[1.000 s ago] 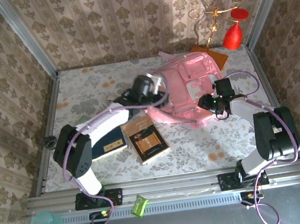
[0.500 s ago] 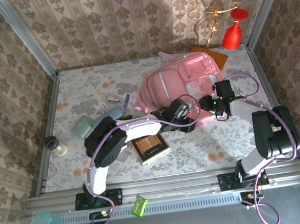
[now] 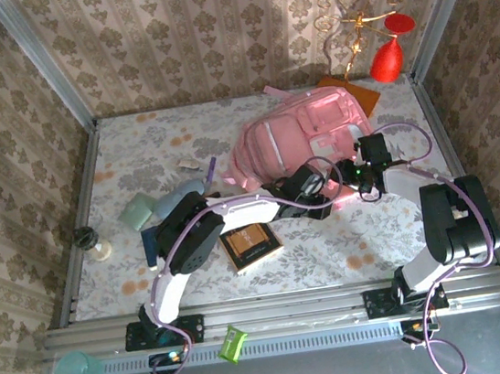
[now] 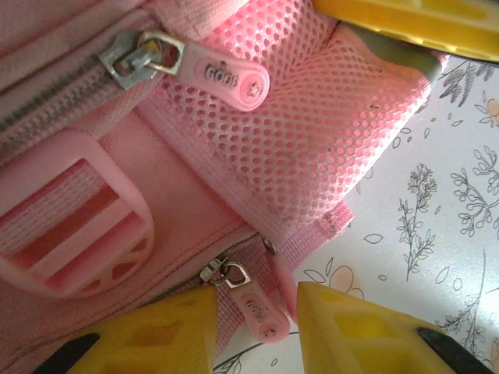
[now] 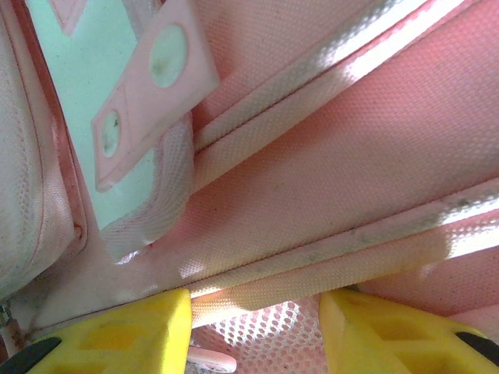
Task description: Pack books, pencil case, and school supplies into a backpack
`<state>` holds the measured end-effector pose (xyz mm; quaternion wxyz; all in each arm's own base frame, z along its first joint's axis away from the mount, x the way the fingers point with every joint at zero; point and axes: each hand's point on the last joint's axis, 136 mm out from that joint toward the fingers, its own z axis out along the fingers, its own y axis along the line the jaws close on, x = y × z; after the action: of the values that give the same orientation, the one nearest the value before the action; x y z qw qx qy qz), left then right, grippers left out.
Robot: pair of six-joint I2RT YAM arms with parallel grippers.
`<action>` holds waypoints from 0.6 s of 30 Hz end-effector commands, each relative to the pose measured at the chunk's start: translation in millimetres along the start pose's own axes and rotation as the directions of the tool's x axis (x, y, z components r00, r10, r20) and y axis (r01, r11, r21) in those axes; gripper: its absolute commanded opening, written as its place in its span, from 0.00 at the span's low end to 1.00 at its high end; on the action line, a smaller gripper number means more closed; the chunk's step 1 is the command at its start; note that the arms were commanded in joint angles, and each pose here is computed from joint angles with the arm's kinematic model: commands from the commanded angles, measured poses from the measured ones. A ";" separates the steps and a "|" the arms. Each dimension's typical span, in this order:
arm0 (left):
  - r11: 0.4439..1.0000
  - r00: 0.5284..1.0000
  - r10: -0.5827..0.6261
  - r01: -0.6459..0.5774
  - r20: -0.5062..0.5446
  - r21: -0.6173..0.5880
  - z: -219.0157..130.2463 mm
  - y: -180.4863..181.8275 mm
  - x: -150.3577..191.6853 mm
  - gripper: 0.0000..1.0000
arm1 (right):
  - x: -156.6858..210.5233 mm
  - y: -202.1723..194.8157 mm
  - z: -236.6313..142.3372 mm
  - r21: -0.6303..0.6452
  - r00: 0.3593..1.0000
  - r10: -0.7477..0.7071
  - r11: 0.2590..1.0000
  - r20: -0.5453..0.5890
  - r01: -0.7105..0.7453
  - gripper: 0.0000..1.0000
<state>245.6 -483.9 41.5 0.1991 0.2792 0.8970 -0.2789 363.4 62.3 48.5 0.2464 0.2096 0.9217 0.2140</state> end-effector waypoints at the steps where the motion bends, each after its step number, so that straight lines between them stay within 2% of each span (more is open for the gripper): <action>1: 0.999 0.999 -0.034 0.033 -0.040 -0.043 8.9 2.8 12.6 0.33 | 20.4 -9.8 7.6 0.012 0.997 0.015 1.000 -0.070 -0.014 0.48; 5: 0.994 0.998 -0.018 0.011 -0.062 -0.112 10.4 1.4 21.7 0.32 | 20.9 -8.8 6.9 0.006 0.997 0.017 1.000 -0.071 -0.017 0.48; 9: 0.983 0.996 -0.067 0.055 -0.064 -0.174 11.5 13.9 28.4 0.31 | 21.7 -8.1 5.8 0.002 0.997 0.015 1.000 -0.071 -0.015 0.48; 12: 0.982 0.995 -0.074 0.060 -0.068 -0.180 10.5 15.2 31.3 0.29 | 22.7 -8.3 6.1 -0.001 0.997 0.015 1.000 -0.072 -0.015 0.48; 18: 0.978 0.994 -0.064 0.044 -0.092 -0.202 13.6 14.8 35.2 0.35 | 22.4 -6.7 7.6 -0.012 0.997 0.018 1.000 -0.073 -0.019 0.48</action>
<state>235.6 -482.7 30.1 0.1966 0.2497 0.9217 -0.2225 363.7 63.5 48.1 0.2496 0.2076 0.9199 0.2200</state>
